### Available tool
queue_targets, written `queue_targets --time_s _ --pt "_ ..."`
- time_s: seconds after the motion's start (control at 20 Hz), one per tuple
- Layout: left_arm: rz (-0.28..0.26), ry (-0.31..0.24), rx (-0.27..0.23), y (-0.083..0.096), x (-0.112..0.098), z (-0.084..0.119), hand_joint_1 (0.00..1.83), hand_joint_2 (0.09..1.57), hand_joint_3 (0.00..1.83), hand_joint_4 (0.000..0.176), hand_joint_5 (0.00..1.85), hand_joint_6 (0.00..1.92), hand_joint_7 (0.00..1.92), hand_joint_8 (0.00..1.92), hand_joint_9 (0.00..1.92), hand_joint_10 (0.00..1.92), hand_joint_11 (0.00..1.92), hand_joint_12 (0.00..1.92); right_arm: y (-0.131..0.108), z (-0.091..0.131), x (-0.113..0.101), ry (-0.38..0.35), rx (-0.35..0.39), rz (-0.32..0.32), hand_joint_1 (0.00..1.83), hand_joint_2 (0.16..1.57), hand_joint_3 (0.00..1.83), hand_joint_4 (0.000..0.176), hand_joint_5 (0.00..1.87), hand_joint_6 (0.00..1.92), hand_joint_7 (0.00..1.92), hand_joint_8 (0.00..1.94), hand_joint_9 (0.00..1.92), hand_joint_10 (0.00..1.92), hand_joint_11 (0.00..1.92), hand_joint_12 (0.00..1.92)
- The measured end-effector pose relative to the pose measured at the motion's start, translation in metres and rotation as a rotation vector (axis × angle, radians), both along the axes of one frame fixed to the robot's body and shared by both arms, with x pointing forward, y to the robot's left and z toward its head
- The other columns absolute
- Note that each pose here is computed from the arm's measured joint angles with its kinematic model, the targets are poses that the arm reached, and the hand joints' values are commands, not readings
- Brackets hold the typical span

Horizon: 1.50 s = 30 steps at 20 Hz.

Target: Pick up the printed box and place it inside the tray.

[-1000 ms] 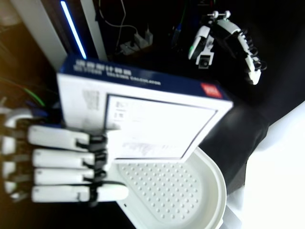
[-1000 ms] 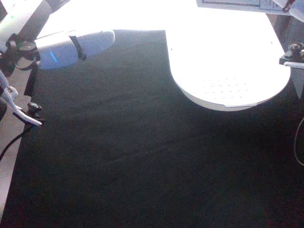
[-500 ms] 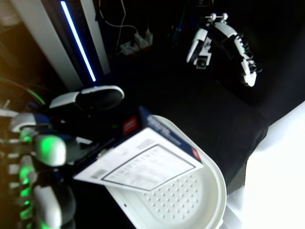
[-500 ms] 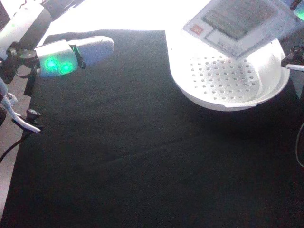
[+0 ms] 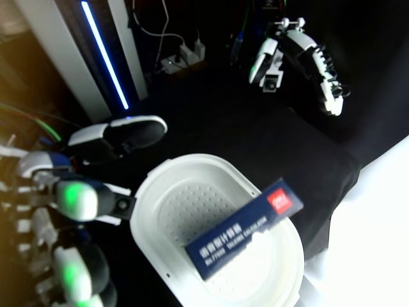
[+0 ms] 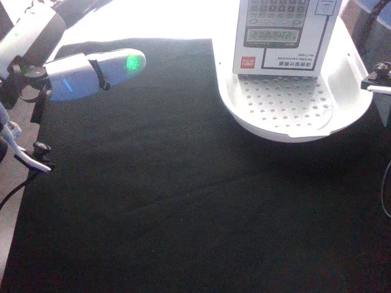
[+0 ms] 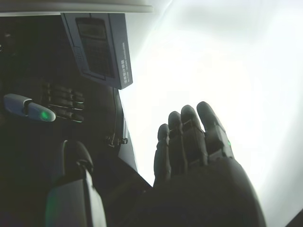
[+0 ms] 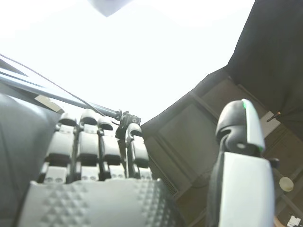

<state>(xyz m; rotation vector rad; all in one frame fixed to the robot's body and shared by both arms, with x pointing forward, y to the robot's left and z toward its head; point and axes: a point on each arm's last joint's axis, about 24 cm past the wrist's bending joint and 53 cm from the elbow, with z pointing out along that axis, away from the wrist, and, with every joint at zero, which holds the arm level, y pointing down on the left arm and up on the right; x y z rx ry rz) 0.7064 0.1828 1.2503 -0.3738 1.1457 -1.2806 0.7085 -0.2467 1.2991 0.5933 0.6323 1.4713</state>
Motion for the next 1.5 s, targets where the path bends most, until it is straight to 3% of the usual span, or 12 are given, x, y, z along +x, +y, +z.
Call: queue_targets --time_s 0.3,0.65,0.7,0.75,0.8,0.9,0.95,1.0,1.15,1.3,1.4,1.5 --pt "0.0 0.003 0.003 0.0 0.0 -0.002 0.65 0.88 0.0 0.036 0.26 0.0 0.33 0.0 0.27 0.0 0.0 0.52 0.0 0.0 -0.001 0.002 0.001 0.002 0.61 0.9 0.0 0.176 0.0 0.0 0.0 0.0 0.01 0.0 0.0 0.04" --pt "-0.003 0.004 -0.008 -0.001 -0.003 -0.003 0.62 0.89 0.0 0.061 0.25 0.0 0.3 0.0 0.25 0.0 0.0 0.49 -0.001 0.0 -0.009 0.007 -0.032 0.016 0.54 0.86 0.0 0.176 0.0 0.0 0.0 0.0 0.0 0.0 0.05 0.03" --pt "-0.004 0.007 -0.003 -0.001 -0.005 -0.006 0.62 0.89 0.0 0.055 0.23 0.0 0.29 0.0 0.24 0.0 0.0 0.47 0.001 -0.002 -0.011 0.008 -0.045 0.023 0.62 0.84 0.03 0.176 0.0 0.0 0.02 0.01 0.07 0.0 0.01 0.44" --pt "-0.007 0.007 0.007 0.0 -0.007 -0.007 0.58 0.91 0.0 0.075 0.21 0.0 0.27 0.0 0.23 0.0 0.0 0.49 0.006 -0.002 -0.012 0.007 -0.071 0.04 0.59 0.88 0.03 0.176 0.0 0.0 0.02 0.0 0.06 0.01 0.0 0.75" --pt "-0.006 0.013 0.009 0.002 -0.011 -0.01 0.56 0.92 0.01 0.073 0.18 0.0 0.26 0.0 0.23 0.0 0.0 0.49 0.012 -0.005 -0.011 0.021 -0.109 0.061 0.6 0.94 0.02 0.176 0.0 0.0 0.02 0.0 0.06 0.0 0.0 0.8" --pt "0.005 0.02 -0.002 0.007 -0.016 -0.015 0.56 0.91 0.0 0.084 0.15 0.0 0.22 0.0 0.21 0.0 0.0 0.42 0.021 -0.016 -0.01 0.054 -0.13 0.084 0.63 0.89 0.0 0.176 0.0 0.0 0.02 0.0 0.05 0.0 0.0 0.68" --pt "0.013 0.028 -0.003 0.011 -0.019 -0.018 0.56 0.89 0.0 0.122 0.16 0.0 0.2 0.0 0.18 0.0 0.0 0.36 0.026 -0.022 -0.009 0.074 -0.133 0.096 0.6 0.92 0.0 0.176 0.0 0.0 0.0 0.0 0.01 0.0 0.0 0.43" --pt "0.024 0.029 0.002 0.015 -0.021 -0.018 0.56 0.87 0.0 0.134 0.13 0.0 0.19 0.0 0.16 0.0 0.0 0.35 0.033 -0.027 -0.009 0.091 -0.144 0.114 0.58 0.93 0.0 0.176 0.0 0.0 0.0 0.0 0.0 0.0 0.0 0.24" --pt "0.055 -0.062 0.021 0.023 -0.039 0.005 0.54 0.87 0.0 0.174 0.11 0.0 0.17 0.0 0.12 0.0 0.0 0.18 0.043 -0.021 -0.02 0.069 -0.188 0.153 0.54 0.97 0.0 0.176 0.0 0.0 0.0 0.0 0.0 0.0 0.0 0.28" --pt "0.064 -0.117 0.0 0.028 -0.053 0.015 0.53 0.91 0.0 0.176 0.1 0.0 0.11 0.0 0.07 0.0 0.0 0.03 0.032 -0.016 -0.028 0.056 -0.199 0.142 0.58 0.91 0.0 0.176 0.0 0.0 0.0 0.0 0.0 0.0 0.0 0.15" --pt "0.067 -0.124 0.002 0.027 -0.056 0.016 0.55 0.89 0.0 0.176 0.05 0.0 0.1 0.0 0.06 0.0 0.0 0.0 0.026 -0.018 -0.03 0.055 -0.19 0.128 0.6 0.84 0.01 0.176 0.0 0.0 0.0 0.0 0.0 0.0 0.0 0.67" --pt "0.073 -0.15 0.0 0.03 -0.062 0.022 0.58 0.83 0.0 0.172 0.01 0.0 0.13 0.01 0.08 0.01 0.0 0.0 0.027 -0.02 -0.037 0.05 -0.196 0.138 0.61 0.88 0.01 0.176 0.0 0.0 0.0 0.0 0.0 0.0 0.0 0.6"
